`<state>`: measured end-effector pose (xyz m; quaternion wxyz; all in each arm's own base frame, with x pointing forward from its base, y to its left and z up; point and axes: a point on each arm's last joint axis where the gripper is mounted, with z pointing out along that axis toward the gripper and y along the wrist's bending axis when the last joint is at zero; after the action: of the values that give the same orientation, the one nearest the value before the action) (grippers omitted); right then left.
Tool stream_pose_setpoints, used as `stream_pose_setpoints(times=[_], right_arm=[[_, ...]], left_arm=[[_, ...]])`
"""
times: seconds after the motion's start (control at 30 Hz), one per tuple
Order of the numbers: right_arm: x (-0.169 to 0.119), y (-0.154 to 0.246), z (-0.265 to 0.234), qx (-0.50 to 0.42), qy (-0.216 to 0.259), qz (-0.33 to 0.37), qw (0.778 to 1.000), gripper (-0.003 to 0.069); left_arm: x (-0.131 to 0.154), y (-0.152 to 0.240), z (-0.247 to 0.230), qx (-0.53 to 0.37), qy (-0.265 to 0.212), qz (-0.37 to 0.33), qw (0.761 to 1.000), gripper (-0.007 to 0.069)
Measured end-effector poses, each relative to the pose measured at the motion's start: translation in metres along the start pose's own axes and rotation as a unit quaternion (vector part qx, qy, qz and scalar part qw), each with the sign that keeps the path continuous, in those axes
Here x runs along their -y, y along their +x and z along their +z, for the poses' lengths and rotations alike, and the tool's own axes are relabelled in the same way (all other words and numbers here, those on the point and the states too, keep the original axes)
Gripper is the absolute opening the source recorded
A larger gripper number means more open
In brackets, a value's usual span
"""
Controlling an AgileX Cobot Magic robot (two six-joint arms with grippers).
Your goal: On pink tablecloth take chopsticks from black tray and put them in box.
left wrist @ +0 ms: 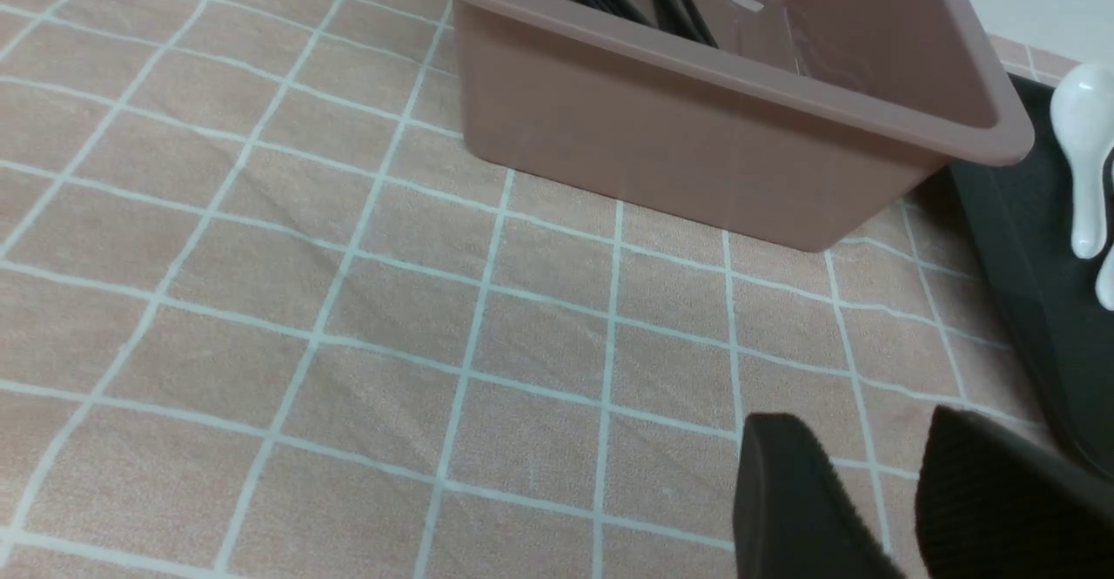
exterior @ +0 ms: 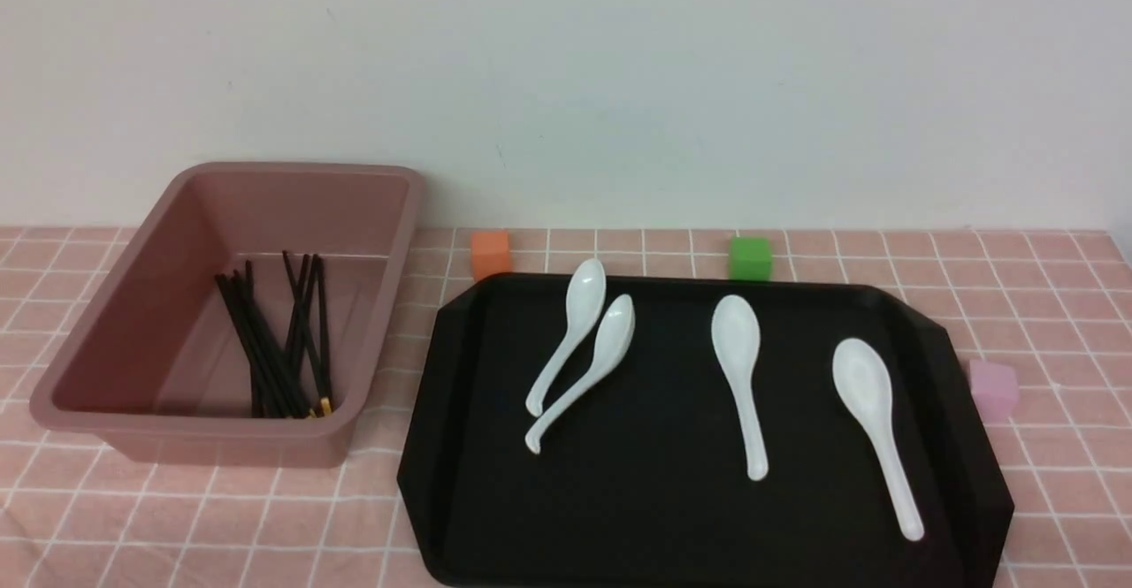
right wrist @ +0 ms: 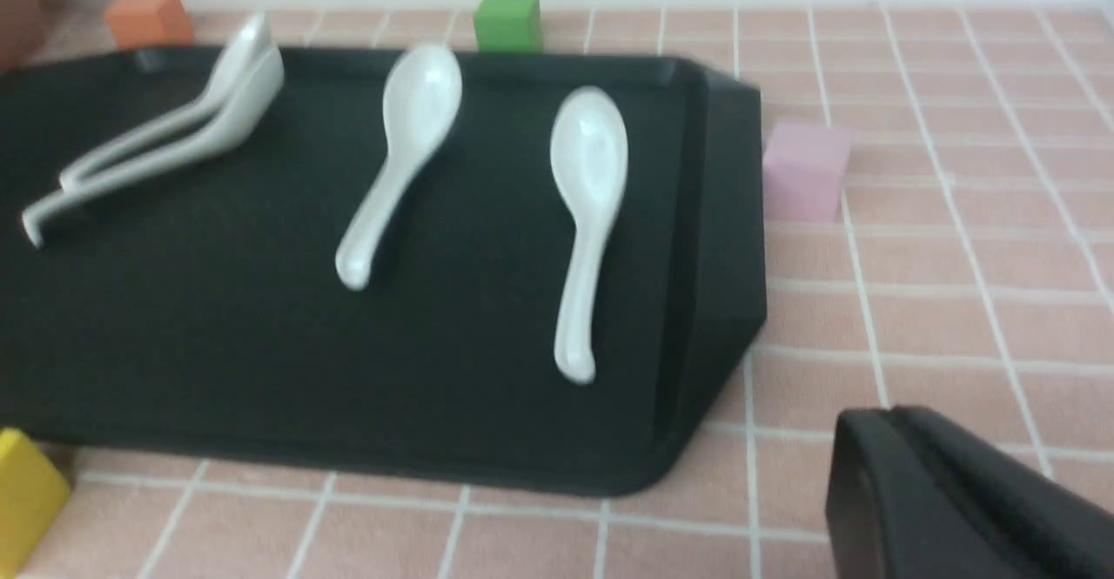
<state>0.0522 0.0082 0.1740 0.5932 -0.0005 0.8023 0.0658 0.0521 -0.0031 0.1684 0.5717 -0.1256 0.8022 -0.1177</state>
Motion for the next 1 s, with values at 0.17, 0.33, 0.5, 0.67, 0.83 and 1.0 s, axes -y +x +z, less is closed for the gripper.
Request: stream_pose_setpoints(times=[0.17,0.33,0.5,0.67,0.83,1.0], right_arm=[[-0.0010,0.0005,-0.0005,-0.009,-0.004,0.008,1.000,0.0000],[-0.0011,0.0005,-0.0006,-0.009,-0.005,0.009,1.000,0.0003],[-0.0011,0.0005,-0.0006,-0.010,-0.005,0.008,1.000,0.0006],[-0.0011,0.0006,-0.0006,-0.010,-0.005,0.008,1.000,0.0011],[-0.0011,0.0006,-0.0006,-0.010,-0.005,0.008,1.000,0.0012],[-0.0011,0.0006,-0.0006,-0.010,-0.005,0.008,1.000,0.0014]], left_arm=[[0.0000,0.0000,0.0000,0.000,0.000,0.000,1.000,0.0239],[0.0000,0.0000,0.0000,0.000,0.000,0.000,1.000,0.0239],[0.0000,0.0000,0.0000,0.000,0.000,0.000,1.000,0.0239],[0.0000,0.0000,0.0000,0.000,0.000,0.000,1.000,0.0239],[0.0000,0.0000,0.0000,0.000,0.000,0.000,1.000,0.0239],[0.0000,0.0000,0.0000,0.000,0.000,0.000,1.000,0.0239]])
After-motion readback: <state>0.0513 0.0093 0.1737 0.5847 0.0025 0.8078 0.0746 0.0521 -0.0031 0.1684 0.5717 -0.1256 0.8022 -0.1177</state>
